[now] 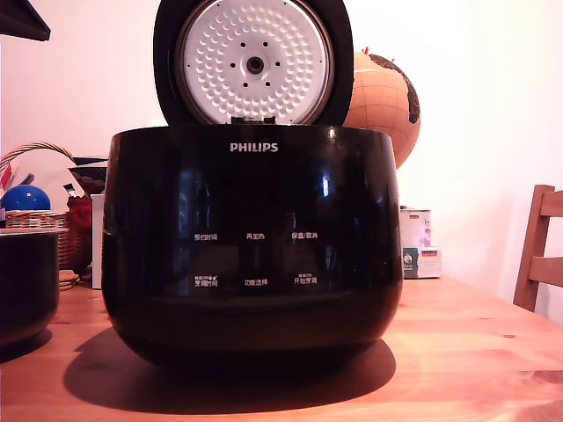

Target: Pick up the metallic pot next to the rice cooker

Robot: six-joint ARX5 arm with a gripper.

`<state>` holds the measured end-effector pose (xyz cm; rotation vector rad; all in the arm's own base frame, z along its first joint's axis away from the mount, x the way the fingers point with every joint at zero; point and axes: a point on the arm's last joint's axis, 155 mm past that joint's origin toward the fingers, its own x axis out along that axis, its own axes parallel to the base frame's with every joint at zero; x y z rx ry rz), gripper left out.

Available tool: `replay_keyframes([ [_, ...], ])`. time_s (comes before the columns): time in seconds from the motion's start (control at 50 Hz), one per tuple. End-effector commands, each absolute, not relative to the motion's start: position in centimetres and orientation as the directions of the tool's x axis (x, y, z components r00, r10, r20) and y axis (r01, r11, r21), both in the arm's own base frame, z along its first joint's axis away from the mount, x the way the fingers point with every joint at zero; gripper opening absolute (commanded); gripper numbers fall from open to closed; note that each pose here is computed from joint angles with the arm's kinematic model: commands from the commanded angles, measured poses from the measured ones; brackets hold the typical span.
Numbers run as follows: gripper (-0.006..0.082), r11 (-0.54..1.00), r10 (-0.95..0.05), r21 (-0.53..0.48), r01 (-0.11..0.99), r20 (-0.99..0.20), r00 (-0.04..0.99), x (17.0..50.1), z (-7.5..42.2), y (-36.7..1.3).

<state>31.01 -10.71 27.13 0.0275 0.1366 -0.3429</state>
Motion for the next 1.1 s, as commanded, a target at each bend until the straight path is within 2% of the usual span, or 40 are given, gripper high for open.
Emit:
replay_keyframes([
  [0.0, -0.0021, 0.942, -0.334, 0.007, 0.335, -0.071, 0.94, 31.2, 28.1, -10.7],
  [0.28, -0.0021, 0.932, -0.361, 0.004, 0.362, -0.063, 0.931, 31.0, 28.3, -11.3],
  [0.46, -0.0021, 0.933, -0.359, 0.008, 0.359, 0.009, 0.933, 31.1, 30.3, -11.2],
  [0.58, -0.0021, 0.933, -0.361, 0.009, 0.361, 0.001, 0.933, 31.0, 31.3, -10.9],
  [0.74, -0.0021, 0.902, -0.426, 0.02, 0.432, -0.139, 0.894, 29.8, 30.9, -11.3],
  [0.76, -0.0021, 0.894, -0.432, 0.049, 0.444, -0.16, 0.887, 29.5, 30.9, -11.3],
  [0.84, -0.0021, 0.88, -0.445, 0.053, 0.472, -0.252, 0.859, 28.3, 30.4, -11.1],
  [0.86, -0.0021, 0.871, -0.443, 0.093, 0.483, -0.276, 0.853, 28.0, 30.3, -10.9],
  [0.9, -0.0021, 0.872, -0.438, 0.078, 0.484, -0.319, 0.841, 27.5, 29.9, -10.7],
  [0.92, -0.0021, 0.85, -0.437, 0.149, 0.505, -0.338, 0.834, 27.1, 29.8, -10.5],
  [0.96, -0.0021, 0.852, -0.427, 0.131, 0.507, -0.386, 0.818, 26.5, 29.2, -10.2],
  [0.98, -0.0021, 0.826, -0.423, 0.196, 0.529, -0.406, 0.81, 26.2, 28.9, -10.0],
  [1.08, -0.0021, 0.788, -0.402, 0.233, 0.569, -0.505, 0.764, 24.6, 27.2, -9.4],
])
